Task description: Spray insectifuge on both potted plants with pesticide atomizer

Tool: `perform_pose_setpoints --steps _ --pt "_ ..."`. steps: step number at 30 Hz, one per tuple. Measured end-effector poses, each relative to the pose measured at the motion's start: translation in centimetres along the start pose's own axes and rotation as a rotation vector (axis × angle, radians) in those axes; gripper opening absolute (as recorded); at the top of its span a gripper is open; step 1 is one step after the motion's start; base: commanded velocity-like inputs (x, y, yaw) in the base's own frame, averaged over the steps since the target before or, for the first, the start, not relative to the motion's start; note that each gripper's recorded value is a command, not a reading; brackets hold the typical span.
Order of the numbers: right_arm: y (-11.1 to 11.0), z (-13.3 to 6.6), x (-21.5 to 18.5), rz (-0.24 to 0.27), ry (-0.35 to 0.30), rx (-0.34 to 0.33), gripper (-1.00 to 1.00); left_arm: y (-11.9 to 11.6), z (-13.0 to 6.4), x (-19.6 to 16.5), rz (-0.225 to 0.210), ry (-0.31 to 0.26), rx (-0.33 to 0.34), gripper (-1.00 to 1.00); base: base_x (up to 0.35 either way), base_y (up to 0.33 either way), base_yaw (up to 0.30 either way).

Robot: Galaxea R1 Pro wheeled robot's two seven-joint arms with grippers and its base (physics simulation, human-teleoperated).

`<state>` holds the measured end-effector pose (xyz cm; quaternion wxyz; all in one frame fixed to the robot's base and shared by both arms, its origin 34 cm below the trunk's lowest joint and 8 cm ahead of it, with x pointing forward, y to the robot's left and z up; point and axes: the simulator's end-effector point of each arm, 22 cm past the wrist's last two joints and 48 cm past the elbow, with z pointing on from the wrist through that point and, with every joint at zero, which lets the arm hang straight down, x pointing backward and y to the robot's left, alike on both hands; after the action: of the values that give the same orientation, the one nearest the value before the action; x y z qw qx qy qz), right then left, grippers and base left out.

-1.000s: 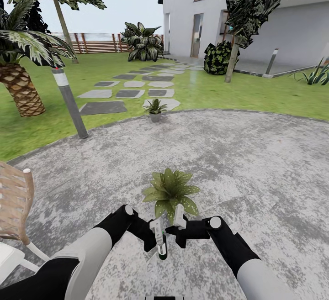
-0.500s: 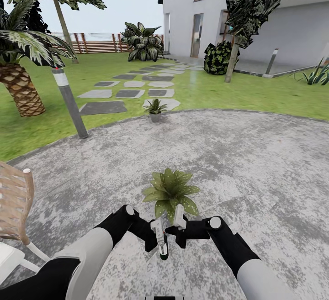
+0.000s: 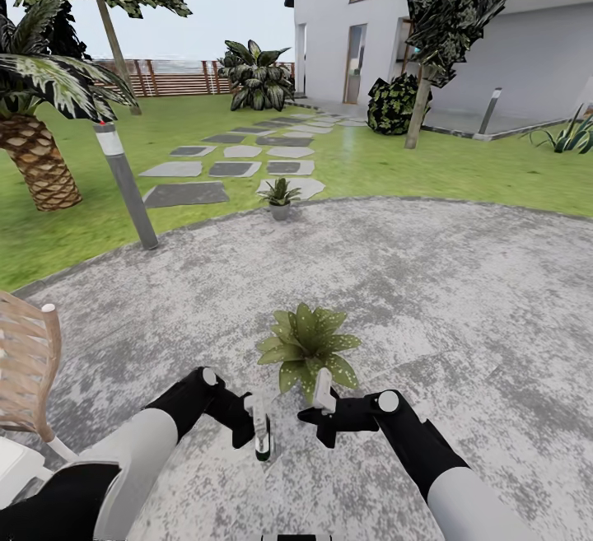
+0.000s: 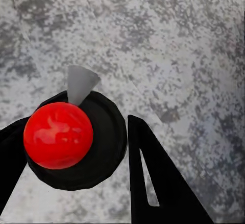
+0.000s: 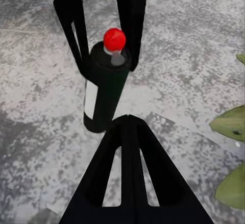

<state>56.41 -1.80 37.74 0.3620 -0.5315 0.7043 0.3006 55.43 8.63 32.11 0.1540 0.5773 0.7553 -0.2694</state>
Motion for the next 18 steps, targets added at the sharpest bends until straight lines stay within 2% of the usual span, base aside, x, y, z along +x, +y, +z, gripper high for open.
perform_pose_setpoints --steps 3,4,8,10,11,13,14,15,16,17,18 --pt "-0.1 -0.1 0.1 0.000 0.001 0.001 -1.00 1.1 -1.4 2.5 -0.021 0.030 -0.024 -1.00 0.000 0.000 0.000" --pt "-0.1 -0.2 0.3 0.000 0.005 0.002 1.00 1.6 -2.2 4.0 -0.033 0.048 -0.037 -1.00 0.000 0.000 0.000" --pt "0.2 -0.5 2.4 0.030 0.038 -0.005 1.00 3.1 -4.9 8.7 -0.077 0.100 -0.079 -1.00 0.000 0.000 0.000" --pt "0.2 -1.0 4.3 0.057 0.065 -0.001 1.00 3.3 -5.4 9.5 -0.093 0.105 -0.089 -1.00 0.000 0.000 0.000" --pt "-2.1 -2.9 10.1 0.133 0.153 0.137 1.00 3.8 -5.3 9.9 -0.113 0.098 -0.117 -1.00 0.000 0.000 0.000" --pt "-2.7 -4.6 15.9 0.207 0.245 0.245 1.00 4.4 -4.8 10.3 -0.128 0.090 -0.172 -1.00 0.000 0.000 0.000" --pt "-3.0 -5.6 19.3 0.240 0.291 0.346 1.00 5.1 -4.5 10.0 -0.149 0.062 -0.222 -1.00 0.000 0.000 0.000" --pt "-3.2 -6.1 20.5 0.252 0.300 0.397 1.00 5.3 -4.3 9.9 -0.162 0.048 -0.239 -1.00 0.000 0.000 0.000" --pt "-3.8 -6.9 21.5 0.266 0.280 0.490 1.00 5.1 -3.7 9.9 -0.194 0.022 -0.252 -1.00 0.000 0.000 0.000" --pt "-4.4 -7.8 22.3 0.295 0.249 0.585 1.00 5.2 -3.3 9.7 -0.228 -0.011 -0.272 -1.00 0.000 0.000 0.000" --pt "-4.8 -8.9 23.1 0.348 0.223 0.674 1.00 5.6 -3.2 9.4 -0.263 -0.046 -0.301 -1.00 0.000 0.000 0.000"
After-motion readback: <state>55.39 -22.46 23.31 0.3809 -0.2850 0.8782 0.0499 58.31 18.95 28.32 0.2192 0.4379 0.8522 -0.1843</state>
